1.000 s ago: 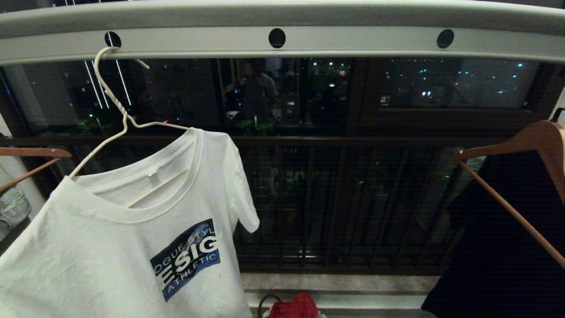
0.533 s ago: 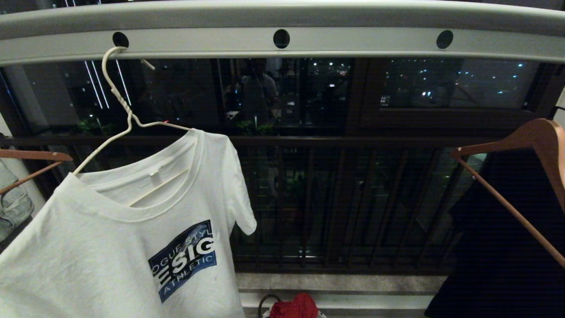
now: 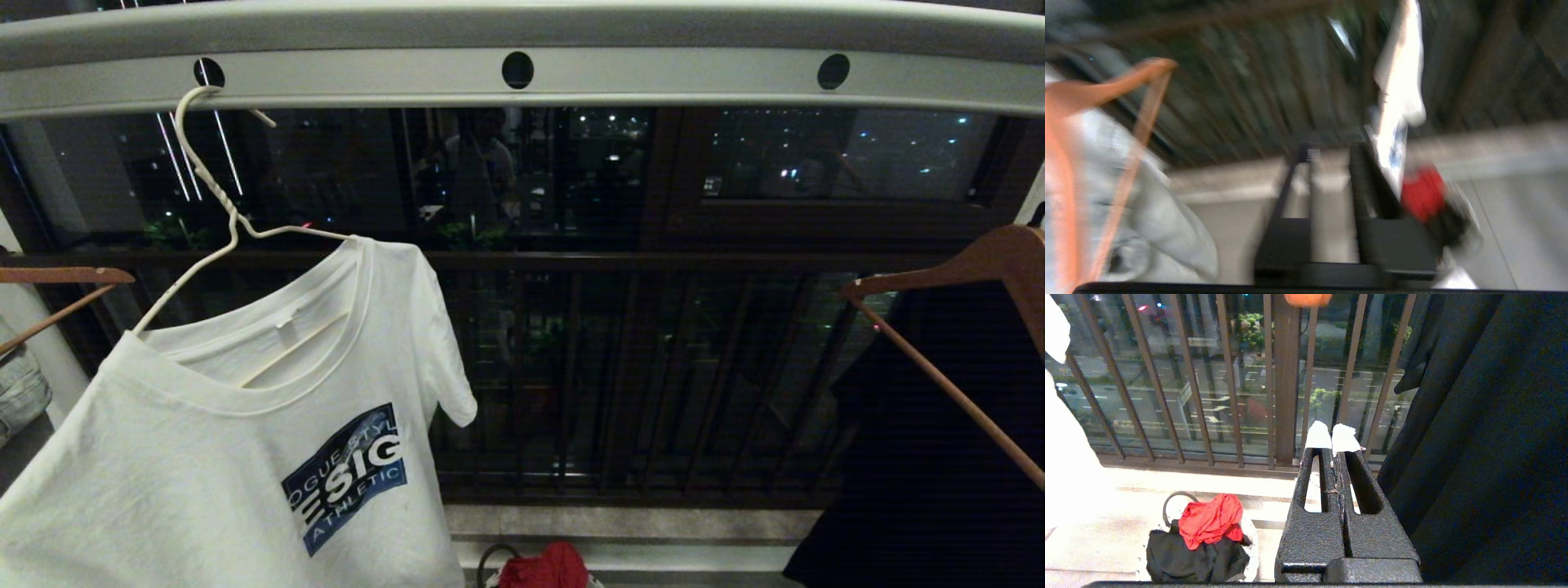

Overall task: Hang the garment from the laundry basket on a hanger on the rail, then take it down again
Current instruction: Take the clothes off the clothes rack

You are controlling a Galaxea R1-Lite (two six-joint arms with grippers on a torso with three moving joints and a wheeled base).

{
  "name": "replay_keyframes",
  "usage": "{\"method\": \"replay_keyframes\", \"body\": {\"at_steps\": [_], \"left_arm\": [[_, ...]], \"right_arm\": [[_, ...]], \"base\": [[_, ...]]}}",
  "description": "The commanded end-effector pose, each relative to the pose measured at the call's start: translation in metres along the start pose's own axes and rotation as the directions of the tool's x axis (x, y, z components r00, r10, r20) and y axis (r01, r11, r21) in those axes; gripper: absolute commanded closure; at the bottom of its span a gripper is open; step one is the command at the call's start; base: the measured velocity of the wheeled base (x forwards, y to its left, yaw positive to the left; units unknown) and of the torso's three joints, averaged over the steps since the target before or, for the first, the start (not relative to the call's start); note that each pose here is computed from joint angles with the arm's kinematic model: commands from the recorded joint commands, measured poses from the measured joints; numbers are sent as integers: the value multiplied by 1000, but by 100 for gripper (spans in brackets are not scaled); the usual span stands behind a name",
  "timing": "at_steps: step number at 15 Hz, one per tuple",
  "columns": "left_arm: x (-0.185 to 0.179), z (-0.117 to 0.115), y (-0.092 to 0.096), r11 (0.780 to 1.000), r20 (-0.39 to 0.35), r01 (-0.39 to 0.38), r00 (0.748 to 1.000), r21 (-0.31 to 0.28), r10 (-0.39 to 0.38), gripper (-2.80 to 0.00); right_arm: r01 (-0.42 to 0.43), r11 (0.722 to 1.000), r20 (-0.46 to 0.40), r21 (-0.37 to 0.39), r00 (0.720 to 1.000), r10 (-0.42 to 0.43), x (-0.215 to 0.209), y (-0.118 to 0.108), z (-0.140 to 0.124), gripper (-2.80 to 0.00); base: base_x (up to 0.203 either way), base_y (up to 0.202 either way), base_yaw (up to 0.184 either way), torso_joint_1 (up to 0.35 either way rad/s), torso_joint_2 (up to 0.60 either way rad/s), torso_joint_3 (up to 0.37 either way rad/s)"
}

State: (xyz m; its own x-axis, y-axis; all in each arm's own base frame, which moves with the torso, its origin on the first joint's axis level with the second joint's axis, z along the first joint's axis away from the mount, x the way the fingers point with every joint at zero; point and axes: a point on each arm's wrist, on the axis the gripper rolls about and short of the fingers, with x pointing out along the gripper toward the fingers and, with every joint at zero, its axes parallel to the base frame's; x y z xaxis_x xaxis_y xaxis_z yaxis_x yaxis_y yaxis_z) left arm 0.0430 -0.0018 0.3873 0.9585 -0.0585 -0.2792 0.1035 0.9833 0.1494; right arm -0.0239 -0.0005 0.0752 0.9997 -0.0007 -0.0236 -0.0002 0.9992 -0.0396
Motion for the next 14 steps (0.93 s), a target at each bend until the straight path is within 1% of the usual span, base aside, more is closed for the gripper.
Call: {"method": "replay_keyframes", "body": {"at_steps": [1,3,5,6,8,10,12,14], "left_arm": [[53,19,3,995,-195,99,976,-10,-99,-280],[73,27,2,987,-241,159,958,-8,-156,-280],[93,29,0,979,-277,203,940,-10,-198,-280],[99,29,-2,976,-284,219,935,-13,-214,-280],[113,31,-3,975,-295,221,931,-19,-216,-280],[122,35,-2,977,-259,207,942,-47,-212,-280],[136,34,-3,977,-271,203,938,-71,-214,-280],[142,34,-3,976,-281,202,935,-78,-216,-280]], "right_arm": [[-1,1000,-2,-1,1000,1,0,0,0,0],[-1,1000,-1,-1,1000,1,0,0,0,0],[-1,1000,-2,-1,1000,1,0,0,0,0],[-1,1000,-1,-1,1000,1,0,0,0,0],[-1,1000,-2,-1,1000,1,0,0,0,0],[-1,1000,-2,-1,1000,1,0,0,0,0],[-1,1000,-1,-1,1000,1,0,0,0,0],[-1,1000,-2,-1,1000,1,0,0,0,0]], "base": [[0,0,0,0,0,0],[0,0,0,0,0,0],[0,0,0,0,0,0],[0,0,0,0,0,0],[0,0,0,0,0,0],[0,0,0,0,0,0],[0,0,0,0,0,0],[0,0,0,0,0,0]]}}
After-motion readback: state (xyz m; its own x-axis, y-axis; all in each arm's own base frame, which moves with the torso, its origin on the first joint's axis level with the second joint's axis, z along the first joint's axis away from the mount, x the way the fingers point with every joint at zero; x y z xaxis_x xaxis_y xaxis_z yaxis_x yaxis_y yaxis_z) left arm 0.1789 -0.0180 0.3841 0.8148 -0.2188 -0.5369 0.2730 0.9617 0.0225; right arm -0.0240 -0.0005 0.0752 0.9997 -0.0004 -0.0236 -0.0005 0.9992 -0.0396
